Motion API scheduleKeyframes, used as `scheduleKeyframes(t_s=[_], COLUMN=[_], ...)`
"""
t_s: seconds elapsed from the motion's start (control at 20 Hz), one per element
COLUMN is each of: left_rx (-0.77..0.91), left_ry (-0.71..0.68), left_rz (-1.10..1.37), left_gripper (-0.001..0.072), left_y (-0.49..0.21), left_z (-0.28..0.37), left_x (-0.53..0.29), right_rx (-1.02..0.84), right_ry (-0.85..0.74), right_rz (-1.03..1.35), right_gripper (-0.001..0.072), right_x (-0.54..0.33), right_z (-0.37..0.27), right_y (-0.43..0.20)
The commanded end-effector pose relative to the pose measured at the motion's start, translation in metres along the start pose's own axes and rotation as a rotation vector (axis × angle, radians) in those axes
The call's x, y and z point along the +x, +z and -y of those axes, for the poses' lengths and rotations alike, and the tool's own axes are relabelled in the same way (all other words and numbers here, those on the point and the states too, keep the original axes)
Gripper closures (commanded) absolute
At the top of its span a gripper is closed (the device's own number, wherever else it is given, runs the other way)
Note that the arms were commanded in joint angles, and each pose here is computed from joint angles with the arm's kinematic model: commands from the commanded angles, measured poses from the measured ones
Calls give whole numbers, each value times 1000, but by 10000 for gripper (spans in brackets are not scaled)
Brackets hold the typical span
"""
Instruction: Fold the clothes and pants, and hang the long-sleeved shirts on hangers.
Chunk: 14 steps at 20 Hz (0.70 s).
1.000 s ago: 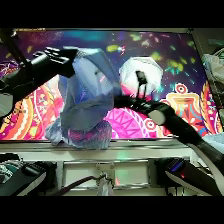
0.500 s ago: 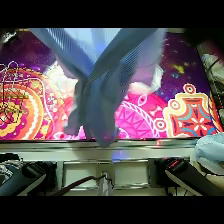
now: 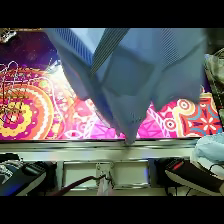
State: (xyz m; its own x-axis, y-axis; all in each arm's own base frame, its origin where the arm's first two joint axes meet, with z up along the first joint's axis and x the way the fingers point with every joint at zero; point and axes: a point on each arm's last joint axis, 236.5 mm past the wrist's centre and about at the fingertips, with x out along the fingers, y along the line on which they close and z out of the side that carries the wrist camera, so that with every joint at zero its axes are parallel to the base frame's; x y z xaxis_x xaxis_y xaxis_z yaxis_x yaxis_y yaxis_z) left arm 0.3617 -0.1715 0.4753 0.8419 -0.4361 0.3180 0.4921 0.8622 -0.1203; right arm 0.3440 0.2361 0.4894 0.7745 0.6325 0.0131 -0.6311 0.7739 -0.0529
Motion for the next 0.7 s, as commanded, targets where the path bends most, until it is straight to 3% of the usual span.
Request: scheduleKeyframes(t_s=[0.0,0.15,0.2,0.25,0.3,0.35,0.6,0.65], left_rx=[-75,-245,-283,-304,-320,-334,-379,-350], left_ry=[112,221,239,247,254,260,407,473], left_rz=[-410,-687,-767,-849,-905,-944,-950,-972], left_gripper=[696,692,617,393,230,194,198,252], left_y=[-114,-203,-228,-254,-273,-287,-293,-290], left_z=[-62,-102,-108,-112,-115,-117,-169,-193], left_x=[0,-13,-19,-25,-30,-32,-48,-65], right_rx=[53,137,160,177,204,224,293,273], right_ry=[104,168,170,171,179,190,235,247], right_rz=[-391,-555,-587,-605,-619,-632,-802,-806], right_gripper=[692,692,691,692,690,690,690,691], right_x=[27,56,71,85,101,115,147,149], right_z=[-18,-31,-30,-29,-30,-32,-41,-41], right_y=[-113,-181,-202,-219,-236,-253,-351,-356])
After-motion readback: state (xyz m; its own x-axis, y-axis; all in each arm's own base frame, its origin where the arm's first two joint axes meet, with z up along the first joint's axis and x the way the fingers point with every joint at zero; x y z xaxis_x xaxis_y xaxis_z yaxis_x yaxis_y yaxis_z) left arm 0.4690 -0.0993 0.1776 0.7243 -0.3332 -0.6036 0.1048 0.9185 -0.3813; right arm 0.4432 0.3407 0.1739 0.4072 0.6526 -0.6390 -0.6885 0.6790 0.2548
